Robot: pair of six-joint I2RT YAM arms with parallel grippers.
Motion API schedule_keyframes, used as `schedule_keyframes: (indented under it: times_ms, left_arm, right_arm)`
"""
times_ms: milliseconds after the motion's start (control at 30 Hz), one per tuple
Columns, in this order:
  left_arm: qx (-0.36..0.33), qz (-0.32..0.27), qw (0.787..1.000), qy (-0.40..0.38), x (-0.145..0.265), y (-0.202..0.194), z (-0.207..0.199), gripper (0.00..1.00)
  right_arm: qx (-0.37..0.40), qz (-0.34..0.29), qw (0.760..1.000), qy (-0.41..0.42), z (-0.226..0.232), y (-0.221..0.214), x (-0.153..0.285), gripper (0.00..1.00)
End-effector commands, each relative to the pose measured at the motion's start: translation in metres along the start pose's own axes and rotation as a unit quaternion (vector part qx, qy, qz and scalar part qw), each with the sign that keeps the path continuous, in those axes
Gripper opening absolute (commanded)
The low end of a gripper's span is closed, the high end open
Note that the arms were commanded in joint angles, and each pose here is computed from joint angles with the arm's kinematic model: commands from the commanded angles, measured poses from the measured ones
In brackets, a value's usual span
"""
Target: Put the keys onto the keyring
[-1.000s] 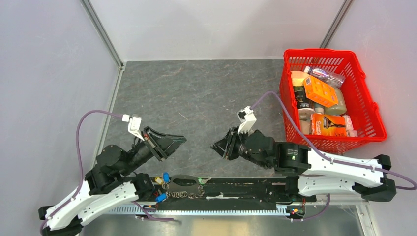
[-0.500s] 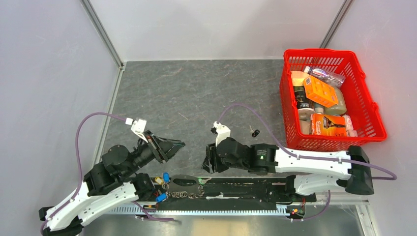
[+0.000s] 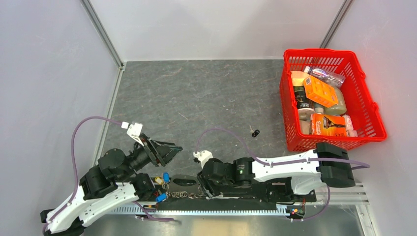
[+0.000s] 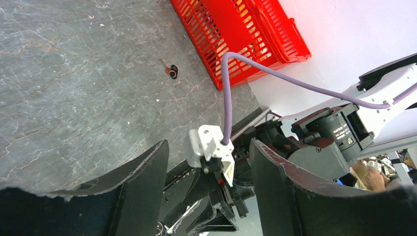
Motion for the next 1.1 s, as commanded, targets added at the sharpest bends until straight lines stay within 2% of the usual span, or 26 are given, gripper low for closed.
schedule_keyframes:
  times_ms: [0, 133, 267, 567, 733, 900, 1067]
  left_arm:
    - [0.008, -0.009, 1.000, -0.003, 0.006, 0.004, -0.002, 0.71]
    - [0.001, -0.005, 1.000, -0.005, 0.009, 0.004, -0.002, 0.81]
    - [-0.007, -0.006, 1.000, -0.008, 0.010, 0.004, -0.001, 0.83]
    - [-0.034, 0.007, 0.999, -0.016, 0.009, 0.000, 0.000, 0.83]
    - [-0.049, 0.003, 0.999, -0.023, 0.012, 0.003, -0.002, 0.83]
    - [-0.058, 0.009, 0.998, -0.025, 0.010, 0.001, -0.001, 0.83]
    - [-0.061, 0.012, 0.998, -0.026, 0.007, -0.001, 0.000, 0.84]
  right_arm:
    - [0.121, -0.025, 0.992, 0.001, 0.007, 0.012, 0.009, 0.57]
    - [0.223, -0.029, 0.974, -0.012, 0.000, 0.009, 0.011, 0.57]
    - [0.299, -0.045, 0.953, -0.006, -0.004, 0.004, 0.010, 0.55]
    - [0.456, -0.140, 0.879, 0.012, -0.027, -0.010, -0.008, 0.57]
    - [0.493, -0.214, 0.843, 0.010, -0.028, -0.008, -0.016, 0.54]
    - [0.514, -0.238, 0.824, 0.021, -0.021, -0.004, -0.022, 0.54]
    - [0.527, -0.238, 0.814, 0.050, -0.013, -0.007, -0.026, 0.52]
Point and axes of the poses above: each gripper's point midway between its finger pads, its own x axis back along the fingers, its own z axis along the line the jaws close on, y = z × x, the point moved 6 cm from there along x, back along the fingers, and after that the axes turned 3 degrees about x, right-handed, at the moved point
